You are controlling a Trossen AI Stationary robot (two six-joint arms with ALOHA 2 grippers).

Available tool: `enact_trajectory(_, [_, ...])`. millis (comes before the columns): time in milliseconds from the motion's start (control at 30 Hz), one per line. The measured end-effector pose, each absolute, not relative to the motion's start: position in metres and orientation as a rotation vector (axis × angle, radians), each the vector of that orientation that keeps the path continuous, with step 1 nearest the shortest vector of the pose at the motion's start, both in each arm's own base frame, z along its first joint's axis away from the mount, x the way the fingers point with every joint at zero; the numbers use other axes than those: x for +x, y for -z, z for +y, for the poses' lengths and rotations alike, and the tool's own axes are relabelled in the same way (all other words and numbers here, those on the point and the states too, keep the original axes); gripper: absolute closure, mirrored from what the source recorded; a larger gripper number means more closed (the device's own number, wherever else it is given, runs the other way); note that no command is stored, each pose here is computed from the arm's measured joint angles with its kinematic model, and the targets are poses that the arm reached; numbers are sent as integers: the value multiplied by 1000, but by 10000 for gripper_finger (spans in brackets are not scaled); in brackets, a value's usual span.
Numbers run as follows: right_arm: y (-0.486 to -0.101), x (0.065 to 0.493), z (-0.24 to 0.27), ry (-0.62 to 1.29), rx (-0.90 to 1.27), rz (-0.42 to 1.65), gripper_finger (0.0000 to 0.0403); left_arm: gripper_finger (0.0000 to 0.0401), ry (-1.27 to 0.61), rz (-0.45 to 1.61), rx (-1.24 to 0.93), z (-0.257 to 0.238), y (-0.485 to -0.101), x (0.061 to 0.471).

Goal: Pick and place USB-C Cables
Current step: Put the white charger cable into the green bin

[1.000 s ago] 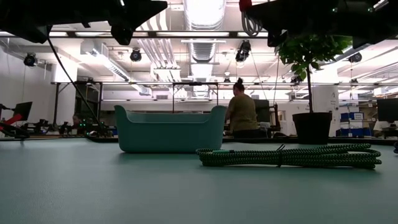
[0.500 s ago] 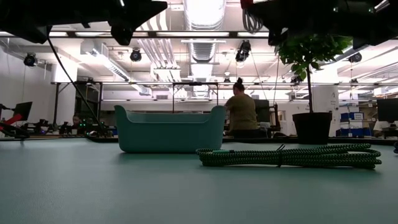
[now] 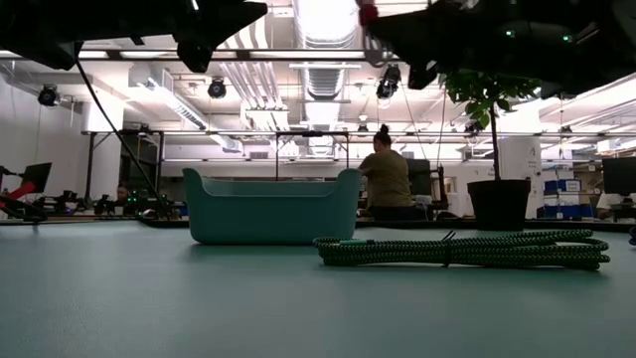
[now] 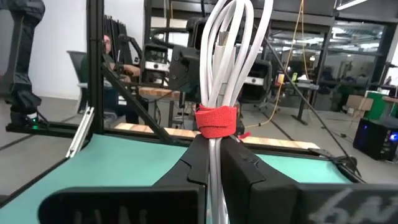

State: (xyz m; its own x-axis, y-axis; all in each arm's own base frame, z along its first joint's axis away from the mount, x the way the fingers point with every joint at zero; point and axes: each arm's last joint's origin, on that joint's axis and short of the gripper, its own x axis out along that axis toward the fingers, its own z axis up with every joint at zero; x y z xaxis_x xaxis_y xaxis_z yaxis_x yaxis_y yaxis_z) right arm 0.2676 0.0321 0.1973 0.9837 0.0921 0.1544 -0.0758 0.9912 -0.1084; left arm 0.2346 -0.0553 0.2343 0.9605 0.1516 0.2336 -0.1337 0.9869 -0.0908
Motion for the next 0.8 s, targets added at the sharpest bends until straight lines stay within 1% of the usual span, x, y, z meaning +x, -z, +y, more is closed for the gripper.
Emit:
enact_trajectory(200, [-204, 284, 34, -82, -119, -167, 390, 264, -195, -259, -90, -53, -239, 232])
enact_trajectory(433, [-218, 296, 34, -60, -147, -83, 390, 264, -204, -324, -74, -49, -255, 220])
enact_trajectory(533, [-224, 300, 34, -32, -150, -2, 390, 264, -210, -355, -59, -47, -261, 211])
enact_trajectory(667, [-234, 312, 34, -5, -171, 184, 390, 264, -218, -370, -27, -45, -265, 204])
enact_trajectory(800, [-248, 322, 32, 80, -201, 379, 390, 264, -222, -382, -16, -43, -265, 197])
